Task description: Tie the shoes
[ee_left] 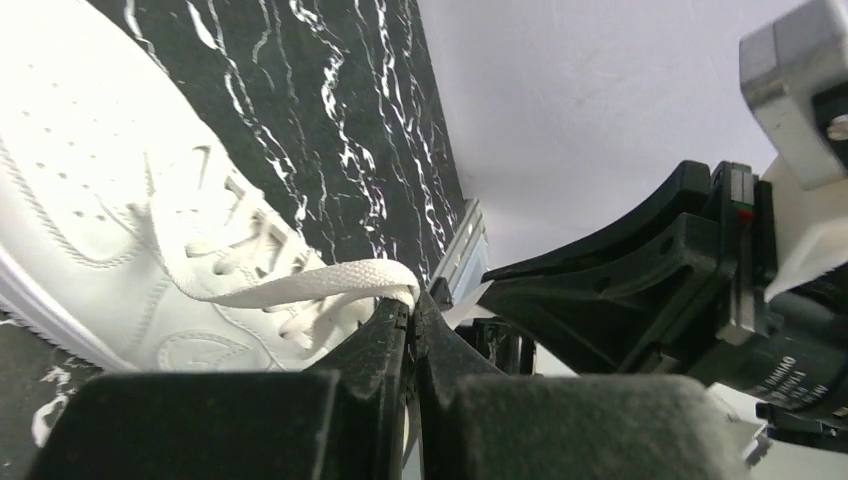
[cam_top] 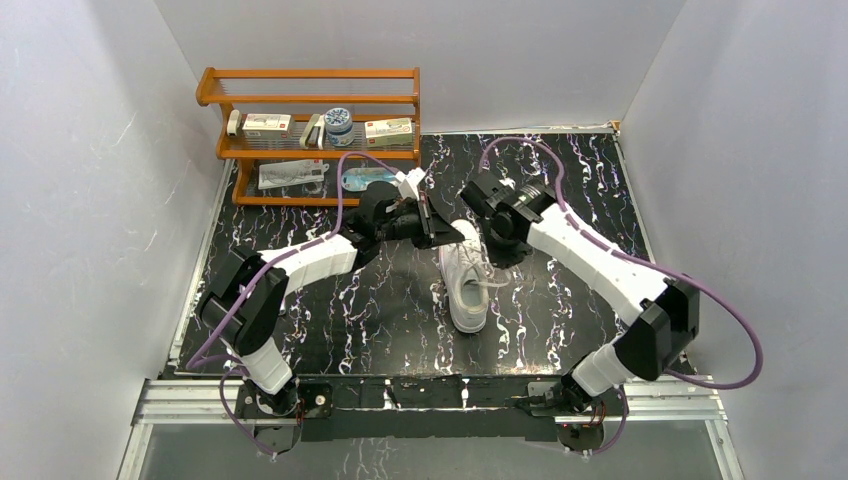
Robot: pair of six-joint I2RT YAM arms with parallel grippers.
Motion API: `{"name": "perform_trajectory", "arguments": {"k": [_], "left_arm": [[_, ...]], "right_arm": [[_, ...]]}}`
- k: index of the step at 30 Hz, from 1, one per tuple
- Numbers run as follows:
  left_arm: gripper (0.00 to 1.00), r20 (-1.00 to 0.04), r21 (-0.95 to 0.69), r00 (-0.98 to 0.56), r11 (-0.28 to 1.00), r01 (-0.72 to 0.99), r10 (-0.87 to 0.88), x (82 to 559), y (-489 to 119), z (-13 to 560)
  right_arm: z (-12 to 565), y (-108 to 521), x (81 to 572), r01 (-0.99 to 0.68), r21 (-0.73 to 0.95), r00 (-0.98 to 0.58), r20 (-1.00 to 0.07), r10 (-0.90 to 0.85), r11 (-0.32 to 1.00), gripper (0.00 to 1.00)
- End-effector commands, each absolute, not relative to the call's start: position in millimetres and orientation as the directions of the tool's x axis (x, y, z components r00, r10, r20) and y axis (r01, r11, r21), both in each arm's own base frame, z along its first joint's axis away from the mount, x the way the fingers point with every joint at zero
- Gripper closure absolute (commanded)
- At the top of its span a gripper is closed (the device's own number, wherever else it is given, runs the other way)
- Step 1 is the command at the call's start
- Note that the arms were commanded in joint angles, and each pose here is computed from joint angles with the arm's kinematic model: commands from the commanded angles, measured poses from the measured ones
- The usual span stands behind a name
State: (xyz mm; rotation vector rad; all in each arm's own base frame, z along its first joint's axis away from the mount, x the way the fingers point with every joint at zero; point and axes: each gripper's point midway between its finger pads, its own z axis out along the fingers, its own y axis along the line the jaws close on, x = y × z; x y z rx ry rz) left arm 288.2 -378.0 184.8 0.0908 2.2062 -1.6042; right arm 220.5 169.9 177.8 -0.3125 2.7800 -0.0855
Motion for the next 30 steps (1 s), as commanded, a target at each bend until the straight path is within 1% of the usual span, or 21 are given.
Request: {"name": "perform_trajectory", "arguments": {"k": [1, 3, 5, 7, 9, 11, 12, 13, 17, 20, 25, 30], "left_arm": [[1.0, -0.398, -0.884, -0.888, 0.356, 0.304, -0.23, 298.9, -368.4, 196.0], [1.0, -0.399, -0.884, -0.887, 0.353, 0.306, -0.232, 298.8, -368.2, 197.2], [1.0, -0.397, -0.886, -0.889, 0.348, 0.306, -0.229, 297.7, -368.4, 198.3], [1.0, -0.394, -0.889, -0.891, 0.341, 0.307, -0.227, 296.9, -369.1, 199.4], [1.0, -0.394, -0.89, -0.892, 0.335, 0.31, -0.223, 296.0, -369.8, 200.8], [1.0, -0.395, -0.891, -0.892, 0.33, 0.313, -0.22, 295.0, -369.7, 202.4], [1.0, -0.397, -0.891, -0.891, 0.326, 0.317, -0.218, 294.1, -369.9, 203.3], [1.0, -0.397, -0.892, -0.892, 0.322, 0.318, -0.217, 293.1, -369.5, 203.9], [1.0, -0.39, -0.896, -0.894, 0.313, 0.314, -0.219, 288.7, -367.5, 206.5], [1.0, -0.392, -0.897, -0.893, 0.311, 0.316, -0.222, 286.2, -365.4, 208.9], [1.0, -0.388, -0.901, -0.896, 0.292, 0.32, -0.216, 282.5, -365.9, 211.9], [1.0, -0.385, -0.907, -0.899, 0.266, 0.326, -0.209, 277.1, -366.0, 217.1]], "right_arm": [[189.0, 141.3, 246.6, -0.112, -0.166, -0.837, -0.516, -0.183, 0.98, 0.85], [187.6, 150.7, 261.2, -0.139, -0.121, -0.778, -0.601, -0.184, 0.983, 0.89], [191.3, 159.9, 274.5, -0.17, -0.07, -0.717, -0.675, -0.172, 0.983, 0.9], [199.5, 168.7, 286.0, -0.24, -0.048, -0.65, -0.734, -0.197, 0.97, 0.91], [209.7, 169.1, 296.4, -0.263, -0.05, -0.605, -0.769, -0.205, 0.963, 0.94], [225.9, 176.8, 304.2, -0.333, -0.02, -0.569, -0.793, -0.218, 0.943, 1.0], [229.6, 185.9, 303.7, -0.388, 0.017, -0.56, -0.799, -0.221, 0.922, 1.0], [232.2, 186.0, 307.0, -0.397, 0.034, -0.554, -0.805, -0.211, 0.917, 1.0], [241.9, 206.6, 307.0, -0.521, 0.256, -0.582, -0.804, -0.12, 0.814, 1.0], [255.1, 214.6, 311.2, -0.543, 0.336, -0.596, -0.8, -0.071, 0.769, 1.0], [258.2, 224.2, 310.8, -0.532, 0.436, -0.658, -0.752, -0.031, 0.725, 1.0], [253.6, 224.2, 312.8, -0.41, 0.576, -0.763, -0.642, 0.08, 0.707, 1.0]]}}
